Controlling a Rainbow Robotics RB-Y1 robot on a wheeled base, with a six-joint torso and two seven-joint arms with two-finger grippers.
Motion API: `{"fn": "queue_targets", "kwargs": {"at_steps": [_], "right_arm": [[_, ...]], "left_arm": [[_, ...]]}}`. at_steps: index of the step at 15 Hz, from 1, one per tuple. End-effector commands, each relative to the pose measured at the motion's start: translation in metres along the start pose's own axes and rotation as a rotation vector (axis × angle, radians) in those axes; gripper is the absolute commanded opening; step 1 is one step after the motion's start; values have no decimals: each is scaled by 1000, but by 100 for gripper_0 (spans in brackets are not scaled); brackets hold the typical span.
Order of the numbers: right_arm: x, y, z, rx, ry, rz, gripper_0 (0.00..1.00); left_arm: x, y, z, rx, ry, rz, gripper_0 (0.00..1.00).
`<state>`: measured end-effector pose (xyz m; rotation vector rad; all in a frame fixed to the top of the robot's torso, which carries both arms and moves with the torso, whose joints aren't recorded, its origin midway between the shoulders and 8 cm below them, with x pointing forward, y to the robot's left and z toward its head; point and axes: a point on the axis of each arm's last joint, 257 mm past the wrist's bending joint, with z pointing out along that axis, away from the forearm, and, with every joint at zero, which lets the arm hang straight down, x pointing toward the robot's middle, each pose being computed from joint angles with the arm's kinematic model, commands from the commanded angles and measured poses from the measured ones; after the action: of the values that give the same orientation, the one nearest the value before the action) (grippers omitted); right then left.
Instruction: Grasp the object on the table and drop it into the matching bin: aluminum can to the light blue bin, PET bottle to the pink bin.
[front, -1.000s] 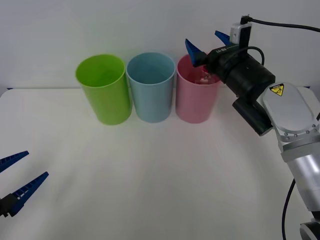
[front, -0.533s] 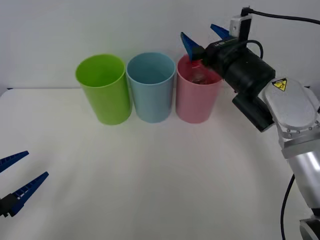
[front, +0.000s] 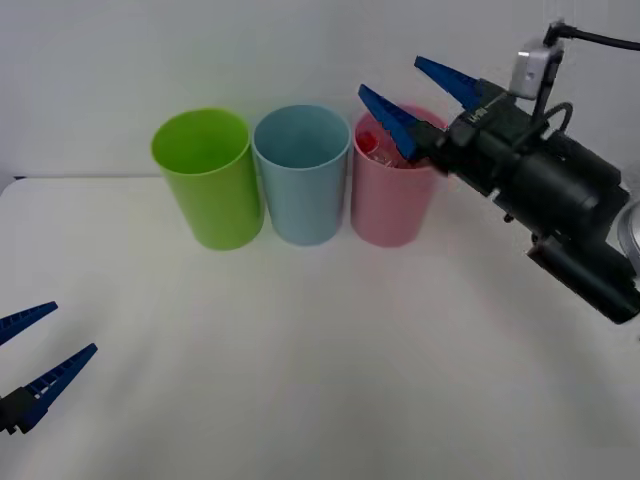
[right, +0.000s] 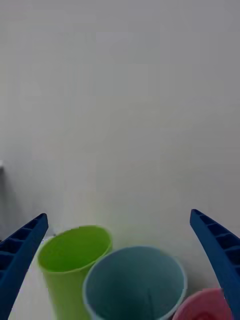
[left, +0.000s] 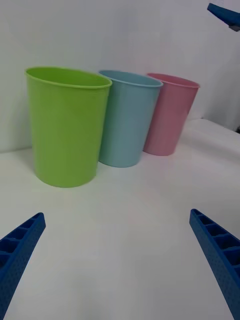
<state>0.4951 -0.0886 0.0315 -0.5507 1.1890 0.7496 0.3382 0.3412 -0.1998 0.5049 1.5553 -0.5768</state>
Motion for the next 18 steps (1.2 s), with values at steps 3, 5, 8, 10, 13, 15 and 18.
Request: {"fn": "queue_targets", "kwargs": {"at_steps": [3, 5, 8, 10, 13, 15, 18], "right_arm": [[22, 71, -92, -112, 97, 36, 100], [39, 88, -124, -121, 137, 69, 100], [68, 102, -166, -103, 198, 128, 100], [79, 107, -185, -87, 218, 132, 100], [104, 112, -207, -85, 240, 157, 100], [125, 118, -223, -115, 278, 203, 100], [142, 122, -246, -172, 324, 219, 100]], "left_arm": [[0, 0, 0, 0, 0, 0, 100], [0, 0, 0, 0, 0, 0, 100], [0, 0, 0, 0, 0, 0, 100], [0, 0, 0, 0, 0, 0, 100], [0, 0, 0, 0, 0, 0, 100], [0, 0, 0, 0, 0, 0, 100], [0, 0, 0, 0, 0, 0, 100]]}}
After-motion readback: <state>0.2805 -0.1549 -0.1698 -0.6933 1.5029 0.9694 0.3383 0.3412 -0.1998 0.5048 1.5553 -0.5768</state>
